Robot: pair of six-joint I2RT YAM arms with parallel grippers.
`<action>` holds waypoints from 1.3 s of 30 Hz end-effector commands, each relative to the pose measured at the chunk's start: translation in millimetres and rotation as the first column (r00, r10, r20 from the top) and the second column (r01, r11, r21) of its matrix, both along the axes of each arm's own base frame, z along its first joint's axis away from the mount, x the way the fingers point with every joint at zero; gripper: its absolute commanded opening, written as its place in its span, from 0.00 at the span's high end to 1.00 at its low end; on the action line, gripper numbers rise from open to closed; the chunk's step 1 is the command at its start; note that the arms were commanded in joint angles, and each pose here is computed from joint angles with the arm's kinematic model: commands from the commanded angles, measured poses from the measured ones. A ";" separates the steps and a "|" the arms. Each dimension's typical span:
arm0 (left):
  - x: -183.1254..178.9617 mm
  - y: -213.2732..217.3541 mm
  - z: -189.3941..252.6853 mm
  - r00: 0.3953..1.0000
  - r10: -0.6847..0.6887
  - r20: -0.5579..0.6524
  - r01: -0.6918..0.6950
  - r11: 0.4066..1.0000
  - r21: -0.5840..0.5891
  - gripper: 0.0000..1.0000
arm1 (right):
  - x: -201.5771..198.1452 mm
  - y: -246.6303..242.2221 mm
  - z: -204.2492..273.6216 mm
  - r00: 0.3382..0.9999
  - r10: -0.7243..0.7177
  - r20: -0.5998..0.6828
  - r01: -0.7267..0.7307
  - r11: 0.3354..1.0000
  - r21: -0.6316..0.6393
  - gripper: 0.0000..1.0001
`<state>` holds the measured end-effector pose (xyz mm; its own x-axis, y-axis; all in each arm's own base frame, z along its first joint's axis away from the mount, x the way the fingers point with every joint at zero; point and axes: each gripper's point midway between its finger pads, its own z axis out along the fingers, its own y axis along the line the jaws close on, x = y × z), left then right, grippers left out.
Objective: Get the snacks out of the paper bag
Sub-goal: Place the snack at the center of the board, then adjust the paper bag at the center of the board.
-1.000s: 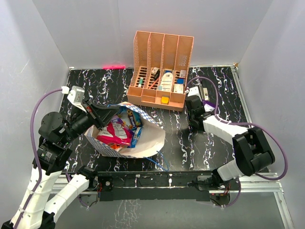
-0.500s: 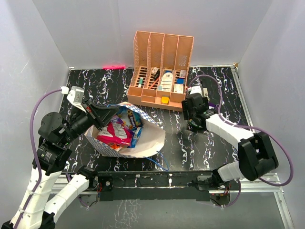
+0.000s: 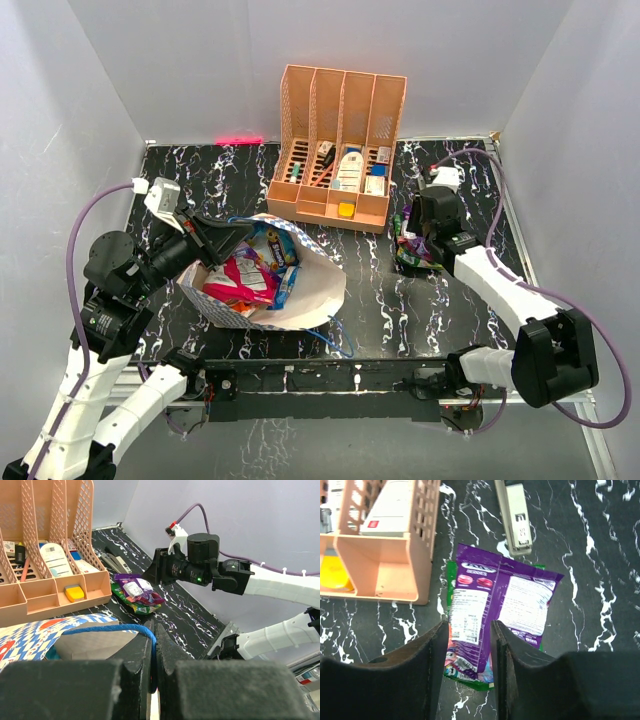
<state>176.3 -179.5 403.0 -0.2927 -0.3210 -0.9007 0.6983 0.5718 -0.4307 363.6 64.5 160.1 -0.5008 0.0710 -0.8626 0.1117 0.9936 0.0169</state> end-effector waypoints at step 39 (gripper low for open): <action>-12.2 2.2 34.8 0.994 -0.020 0.109 0.023 1.000 -0.021 1.00 | -100.0 185.9 -40.1 0.853 0.507 -0.120 -0.383 0.767 0.514 0.37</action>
